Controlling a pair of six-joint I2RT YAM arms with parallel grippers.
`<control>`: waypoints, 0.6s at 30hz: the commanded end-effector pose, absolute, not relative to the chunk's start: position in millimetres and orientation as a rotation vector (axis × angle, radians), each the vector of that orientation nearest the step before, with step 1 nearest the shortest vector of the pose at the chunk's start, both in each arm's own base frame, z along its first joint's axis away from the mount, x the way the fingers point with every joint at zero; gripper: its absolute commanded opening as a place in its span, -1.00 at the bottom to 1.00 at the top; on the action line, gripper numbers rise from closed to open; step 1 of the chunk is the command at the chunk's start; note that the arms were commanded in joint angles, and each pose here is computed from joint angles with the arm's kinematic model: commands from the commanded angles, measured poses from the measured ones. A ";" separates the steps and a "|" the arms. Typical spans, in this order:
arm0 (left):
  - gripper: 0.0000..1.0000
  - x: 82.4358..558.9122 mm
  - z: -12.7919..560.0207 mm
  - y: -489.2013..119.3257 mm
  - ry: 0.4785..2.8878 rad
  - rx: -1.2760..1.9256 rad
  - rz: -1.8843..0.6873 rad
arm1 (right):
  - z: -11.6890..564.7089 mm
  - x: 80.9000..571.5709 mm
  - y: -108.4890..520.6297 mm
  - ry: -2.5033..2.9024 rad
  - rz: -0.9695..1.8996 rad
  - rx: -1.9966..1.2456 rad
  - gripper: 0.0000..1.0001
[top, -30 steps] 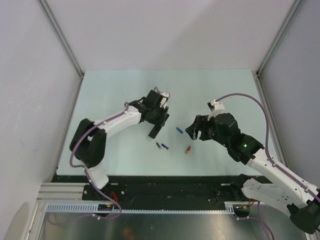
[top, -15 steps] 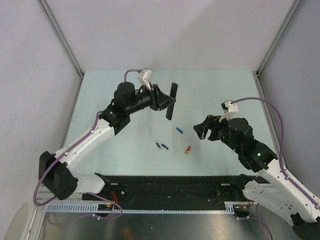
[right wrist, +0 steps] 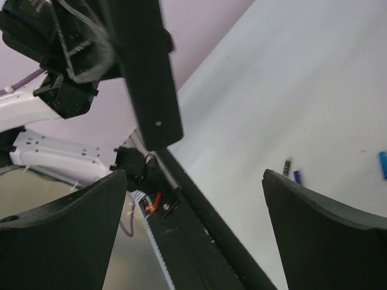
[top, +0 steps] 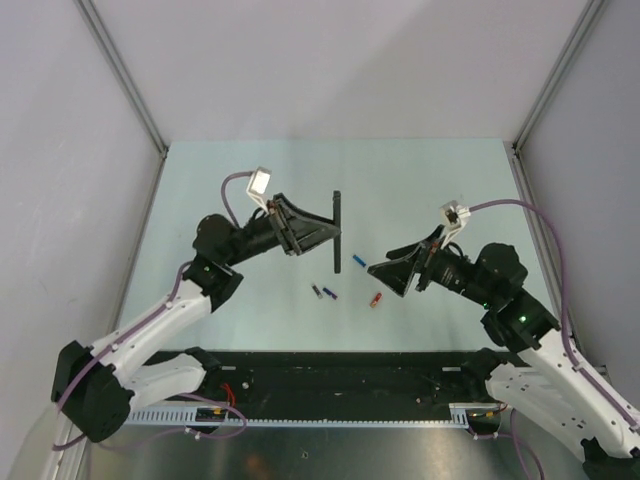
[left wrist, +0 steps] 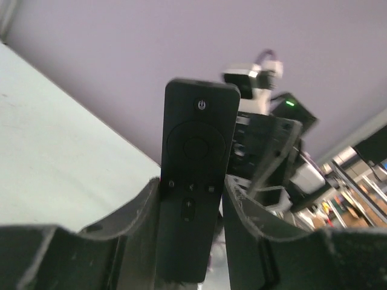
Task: Load the batteries into the remote control
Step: Adjust the remote control.
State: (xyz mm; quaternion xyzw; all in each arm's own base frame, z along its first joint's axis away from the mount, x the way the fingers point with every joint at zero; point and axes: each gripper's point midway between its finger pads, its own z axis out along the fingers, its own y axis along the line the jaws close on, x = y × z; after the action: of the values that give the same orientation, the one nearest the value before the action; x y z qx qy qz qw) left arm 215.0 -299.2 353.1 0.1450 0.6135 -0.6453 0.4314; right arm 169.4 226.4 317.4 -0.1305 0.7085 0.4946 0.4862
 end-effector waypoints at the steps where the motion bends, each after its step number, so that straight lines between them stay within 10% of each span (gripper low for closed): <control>1: -0.99 172.6 393.5 -283.0 1.319 0.437 -1.744 | 327.8 148.5 248.7 1.642 1.440 -0.409 0.99; 18: -1.00 145.1 399.5 -273.4 1.200 0.444 -1.877 | 355.8 129.6 288.6 1.482 1.536 -0.533 1.00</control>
State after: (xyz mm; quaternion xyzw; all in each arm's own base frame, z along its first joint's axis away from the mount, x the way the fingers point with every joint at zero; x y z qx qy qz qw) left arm 155.5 -277.7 384.8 0.1740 0.5102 -0.7314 0.4177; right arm 128.6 281.0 330.3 -0.2070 0.6317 0.6237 0.4113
